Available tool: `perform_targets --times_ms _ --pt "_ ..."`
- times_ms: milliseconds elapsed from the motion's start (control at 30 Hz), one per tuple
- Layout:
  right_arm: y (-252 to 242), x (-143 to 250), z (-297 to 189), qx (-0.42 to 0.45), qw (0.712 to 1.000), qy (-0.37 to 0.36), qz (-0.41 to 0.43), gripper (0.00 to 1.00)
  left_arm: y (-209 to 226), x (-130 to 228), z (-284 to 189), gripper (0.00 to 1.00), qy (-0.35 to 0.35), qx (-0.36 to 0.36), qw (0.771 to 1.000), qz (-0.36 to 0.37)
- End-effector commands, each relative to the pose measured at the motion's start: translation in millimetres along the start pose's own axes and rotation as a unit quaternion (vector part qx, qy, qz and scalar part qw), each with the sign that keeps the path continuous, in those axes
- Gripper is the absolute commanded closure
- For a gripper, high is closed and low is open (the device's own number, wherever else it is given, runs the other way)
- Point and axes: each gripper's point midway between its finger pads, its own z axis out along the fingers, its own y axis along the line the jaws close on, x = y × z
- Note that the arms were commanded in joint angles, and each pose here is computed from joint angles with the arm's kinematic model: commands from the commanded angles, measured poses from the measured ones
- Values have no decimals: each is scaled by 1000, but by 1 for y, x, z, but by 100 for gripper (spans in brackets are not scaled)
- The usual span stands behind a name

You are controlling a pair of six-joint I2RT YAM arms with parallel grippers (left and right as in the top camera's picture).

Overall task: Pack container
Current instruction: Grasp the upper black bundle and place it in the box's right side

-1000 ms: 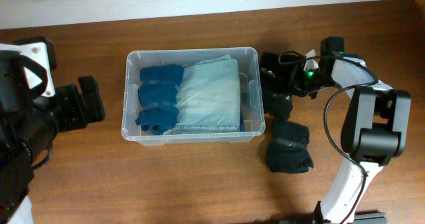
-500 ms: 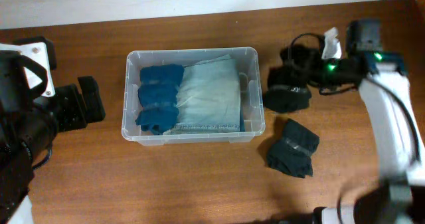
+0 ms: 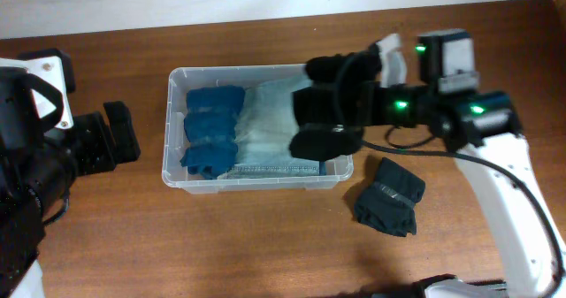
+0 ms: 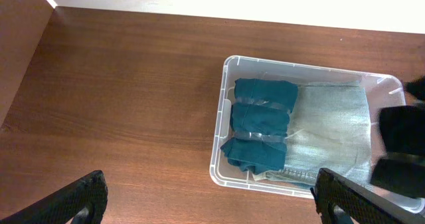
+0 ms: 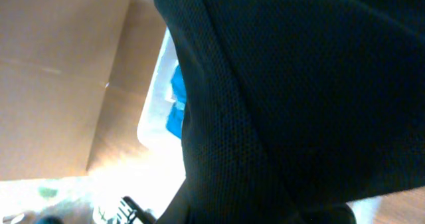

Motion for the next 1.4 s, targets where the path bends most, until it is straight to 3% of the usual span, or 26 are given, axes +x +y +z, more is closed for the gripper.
perform_targets --times_ms 0,200,367,533,633,733,933,1000,1067,1100,1200,1367 --pt "20 3 23 -45 999 25 -8 91 3 0 1 1 0 -7 1000 -8" --pt "11 7 62 -53 997 57 3 91 3 0 1 1 0 -7 1000 -8" --pt "-39 17 97 2 995 95 26 89 3 0 1 1 0 -7 1000 -8" --pt "-105 30 114 132 984 118 31 77 3 0 1 1 0 -7 1000 -8" --pt "-111 32 110 153 980 121 23 48 3 0 1 1 0 -7 1000 -8" --pt "-103 28 102 152 981 115 19 41 3 0 1 1 0 -7 1000 -8" --pt "-67 2 56 161 985 67 -8 39 3 0 1 0 0 -7 1000 -8" --pt "-56 -7 40 167 985 45 -20 41 3 0 1 0 0 -7 1000 -8" --pt "-42 -14 25 162 986 23 -32 50 3 0 1 0 0 -7 1000 -8" --pt "-37 -16 20 159 987 14 -31 65 3 0 1 1 0 -7 1000 -8" --pt "-30 -11 21 155 987 18 -26 92 3 0 1 0 0 -7 1000 -8" --pt "-51 26 71 221 971 83 -27 96 3 0 1 1 0 -7 1000 -8"
